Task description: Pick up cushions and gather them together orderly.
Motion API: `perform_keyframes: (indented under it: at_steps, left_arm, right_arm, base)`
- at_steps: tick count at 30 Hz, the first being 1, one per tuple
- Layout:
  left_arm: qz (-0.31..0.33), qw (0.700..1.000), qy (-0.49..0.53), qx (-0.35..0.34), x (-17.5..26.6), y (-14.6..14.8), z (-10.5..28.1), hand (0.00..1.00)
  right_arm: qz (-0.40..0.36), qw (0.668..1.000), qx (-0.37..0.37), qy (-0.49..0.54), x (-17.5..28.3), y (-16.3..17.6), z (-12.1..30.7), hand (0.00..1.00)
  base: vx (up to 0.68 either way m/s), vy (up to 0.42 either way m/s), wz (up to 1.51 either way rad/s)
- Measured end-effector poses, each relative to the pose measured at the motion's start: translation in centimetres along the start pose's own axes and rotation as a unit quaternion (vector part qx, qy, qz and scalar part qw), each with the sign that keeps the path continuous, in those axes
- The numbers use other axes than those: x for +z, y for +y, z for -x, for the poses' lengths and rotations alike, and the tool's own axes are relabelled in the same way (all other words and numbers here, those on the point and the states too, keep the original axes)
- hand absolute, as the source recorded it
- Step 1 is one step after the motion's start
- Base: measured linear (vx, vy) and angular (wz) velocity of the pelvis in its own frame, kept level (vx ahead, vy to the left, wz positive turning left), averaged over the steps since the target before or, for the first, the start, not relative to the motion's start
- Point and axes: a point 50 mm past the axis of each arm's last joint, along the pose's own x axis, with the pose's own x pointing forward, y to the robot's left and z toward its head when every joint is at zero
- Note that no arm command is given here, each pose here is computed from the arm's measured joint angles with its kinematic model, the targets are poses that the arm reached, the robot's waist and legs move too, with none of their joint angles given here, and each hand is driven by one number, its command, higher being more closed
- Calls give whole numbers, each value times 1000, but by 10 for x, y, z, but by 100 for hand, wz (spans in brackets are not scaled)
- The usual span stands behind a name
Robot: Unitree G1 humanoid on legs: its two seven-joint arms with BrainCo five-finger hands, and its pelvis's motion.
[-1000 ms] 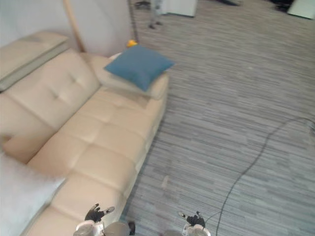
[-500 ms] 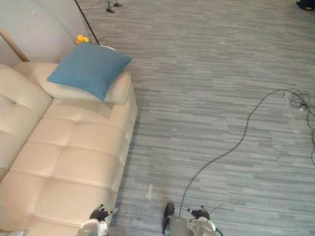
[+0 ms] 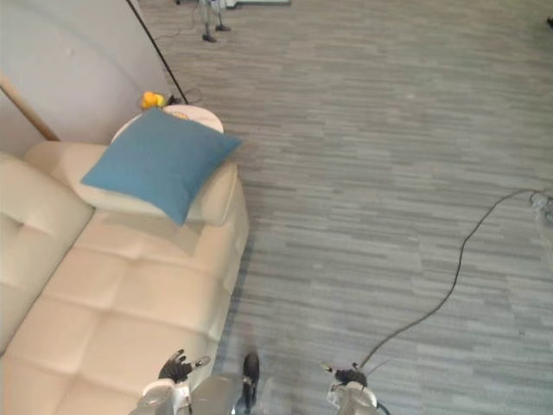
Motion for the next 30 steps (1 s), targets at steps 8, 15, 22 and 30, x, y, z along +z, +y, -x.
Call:
perform_keyframes:
  at_steps: [8,15,22,30]
  left_arm:
    - [-4,1000,8,-6,-2,-3,0,0]
    - [19,999,40,0,-23,-6,5,0]
    - [-10,1000,21,-15,-11,-8,2,0]
    - [-32,999,21,-7,-8,2,-1,0]
  right_arm:
    - [-10,1000,3,2,-4,0,2,0]
    - [-13,1000,-24,3,2,-19,-3,0]
    - [-9,999,-36,16,-5,-22,-2,0]
    - [-11,999,-35,28,-10,-22,-1,0]
  base:
    - [503,-21,43]
    - [454,-282,43]
    - [354,-105,30]
    - [295,119,23]
